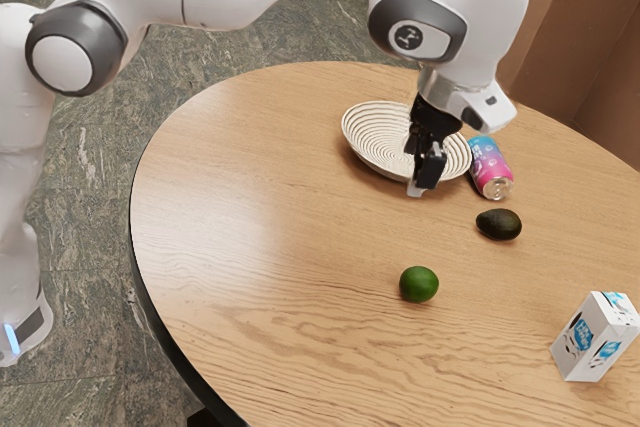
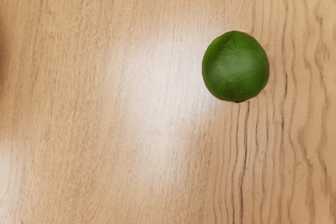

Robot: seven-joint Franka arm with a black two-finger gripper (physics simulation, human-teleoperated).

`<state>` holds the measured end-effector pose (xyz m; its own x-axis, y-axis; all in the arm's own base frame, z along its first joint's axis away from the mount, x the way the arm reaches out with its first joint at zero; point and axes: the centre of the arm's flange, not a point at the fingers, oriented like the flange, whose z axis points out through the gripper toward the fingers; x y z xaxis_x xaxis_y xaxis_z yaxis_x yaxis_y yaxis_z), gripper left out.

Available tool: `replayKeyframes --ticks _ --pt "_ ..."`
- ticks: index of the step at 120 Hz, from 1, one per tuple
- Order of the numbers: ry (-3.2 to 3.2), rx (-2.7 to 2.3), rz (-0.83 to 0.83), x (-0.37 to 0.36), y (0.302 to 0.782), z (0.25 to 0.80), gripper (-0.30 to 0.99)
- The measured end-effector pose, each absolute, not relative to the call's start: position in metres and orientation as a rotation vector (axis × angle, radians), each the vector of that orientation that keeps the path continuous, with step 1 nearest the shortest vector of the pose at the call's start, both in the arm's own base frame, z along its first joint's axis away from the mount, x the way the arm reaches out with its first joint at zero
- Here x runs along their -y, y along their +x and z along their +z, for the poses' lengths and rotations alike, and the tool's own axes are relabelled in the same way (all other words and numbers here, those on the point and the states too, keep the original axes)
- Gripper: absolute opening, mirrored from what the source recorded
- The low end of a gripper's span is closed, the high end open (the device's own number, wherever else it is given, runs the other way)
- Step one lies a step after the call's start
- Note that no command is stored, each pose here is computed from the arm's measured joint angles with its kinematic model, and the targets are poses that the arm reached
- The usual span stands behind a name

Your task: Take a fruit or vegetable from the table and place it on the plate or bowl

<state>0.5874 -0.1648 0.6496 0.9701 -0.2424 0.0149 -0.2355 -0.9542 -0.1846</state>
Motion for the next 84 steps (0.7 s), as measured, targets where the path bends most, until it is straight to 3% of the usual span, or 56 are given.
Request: replayKeyframes --ticks 34,84 --pt "-3.153 -0.558 -0.037 0.211 0.579 0.583 0.69" --pt "-3.294 -0.437 -0.055 0.212 0.569 0.550 0.69"
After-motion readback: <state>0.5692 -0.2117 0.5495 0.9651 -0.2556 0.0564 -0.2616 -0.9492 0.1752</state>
